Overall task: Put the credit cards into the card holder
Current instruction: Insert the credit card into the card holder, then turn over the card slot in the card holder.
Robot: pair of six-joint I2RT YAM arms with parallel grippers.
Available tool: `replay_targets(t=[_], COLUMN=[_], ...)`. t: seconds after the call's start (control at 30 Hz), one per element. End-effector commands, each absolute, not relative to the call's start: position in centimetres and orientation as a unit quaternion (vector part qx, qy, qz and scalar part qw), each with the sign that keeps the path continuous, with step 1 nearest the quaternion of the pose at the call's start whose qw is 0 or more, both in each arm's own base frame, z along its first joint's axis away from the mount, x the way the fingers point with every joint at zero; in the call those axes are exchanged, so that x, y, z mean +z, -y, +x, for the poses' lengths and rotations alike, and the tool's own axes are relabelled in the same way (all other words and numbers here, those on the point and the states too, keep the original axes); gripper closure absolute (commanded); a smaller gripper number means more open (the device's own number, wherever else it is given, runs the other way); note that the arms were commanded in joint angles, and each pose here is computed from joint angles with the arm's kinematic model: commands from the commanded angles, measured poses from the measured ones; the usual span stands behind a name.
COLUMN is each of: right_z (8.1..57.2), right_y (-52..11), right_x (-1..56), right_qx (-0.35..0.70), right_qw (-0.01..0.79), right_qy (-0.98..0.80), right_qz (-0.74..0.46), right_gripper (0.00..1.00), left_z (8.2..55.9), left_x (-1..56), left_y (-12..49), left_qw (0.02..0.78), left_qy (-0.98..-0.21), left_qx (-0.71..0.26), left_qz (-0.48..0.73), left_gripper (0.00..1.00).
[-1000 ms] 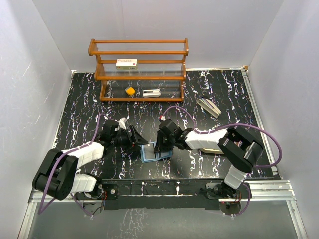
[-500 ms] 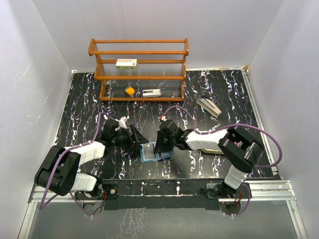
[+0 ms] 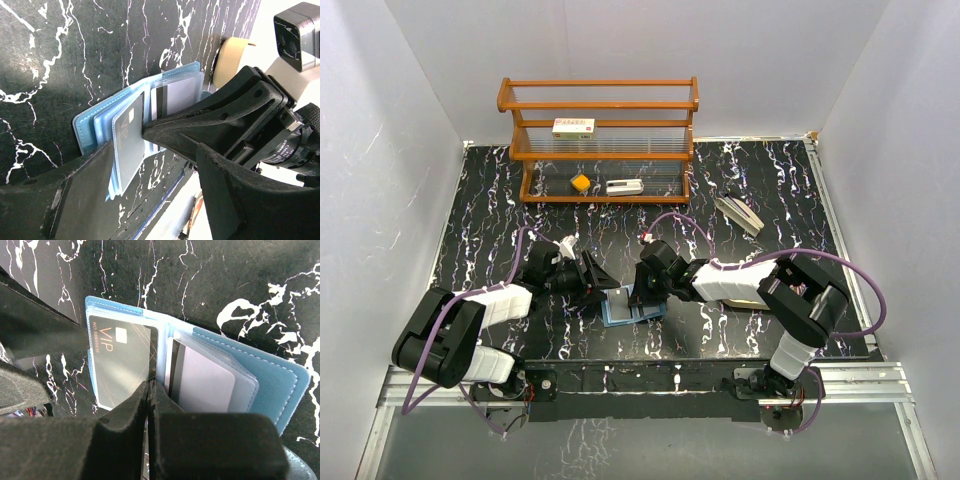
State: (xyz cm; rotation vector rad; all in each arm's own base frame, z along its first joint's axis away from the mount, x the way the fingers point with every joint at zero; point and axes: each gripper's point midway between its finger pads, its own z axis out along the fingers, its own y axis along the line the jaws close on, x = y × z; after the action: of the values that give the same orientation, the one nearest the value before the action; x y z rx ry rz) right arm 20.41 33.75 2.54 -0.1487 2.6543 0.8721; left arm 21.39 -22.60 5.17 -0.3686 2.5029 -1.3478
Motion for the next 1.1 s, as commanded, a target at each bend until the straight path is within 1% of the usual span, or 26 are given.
replay_targets(t=[0.0,0.17,0.33,0.57,0.77,1.07], right_z=[19.2,19.1,19.1,19.0,19.4,20.2], right_y=[-32.6,-32.9,-33.7,-34.4,-33.9,-31.8], right_x=[0.3,0.7,1.8,2.1,3.1,4.5], right_qx=[0.278,0.29,0.317,0.343,0.34,0.293], right_qw=[0.15,0.152,0.159,0.16,0.179,0.215], right_qy=[-0.947,-0.943,-0.933,-0.923,-0.921,-0.93], right_qz=[-0.055,-0.058,-0.064,-0.065,-0.062,-0.06], right_gripper=[1.0,1.0,0.96,0.97,0.89,0.82], left_z=[21.1,20.9,20.6,20.4,20.4,20.7], left_x=[6.3,6.6,7.2,8.2,8.4,8.6], left_y=[23.2,23.4,23.9,25.3,26.1,26.4], left_qw=[0.135,0.13,0.127,0.124,0.123,0.129], left_qy=[-0.854,-0.851,-0.846,-0.844,-0.846,-0.85], left_qx=[-0.488,-0.497,-0.507,-0.515,-0.513,-0.506], left_qz=[-0.116,-0.112,-0.107,-0.084,-0.072,-0.065], left_gripper=[0.36,0.36,0.37,0.36,0.36,0.36])
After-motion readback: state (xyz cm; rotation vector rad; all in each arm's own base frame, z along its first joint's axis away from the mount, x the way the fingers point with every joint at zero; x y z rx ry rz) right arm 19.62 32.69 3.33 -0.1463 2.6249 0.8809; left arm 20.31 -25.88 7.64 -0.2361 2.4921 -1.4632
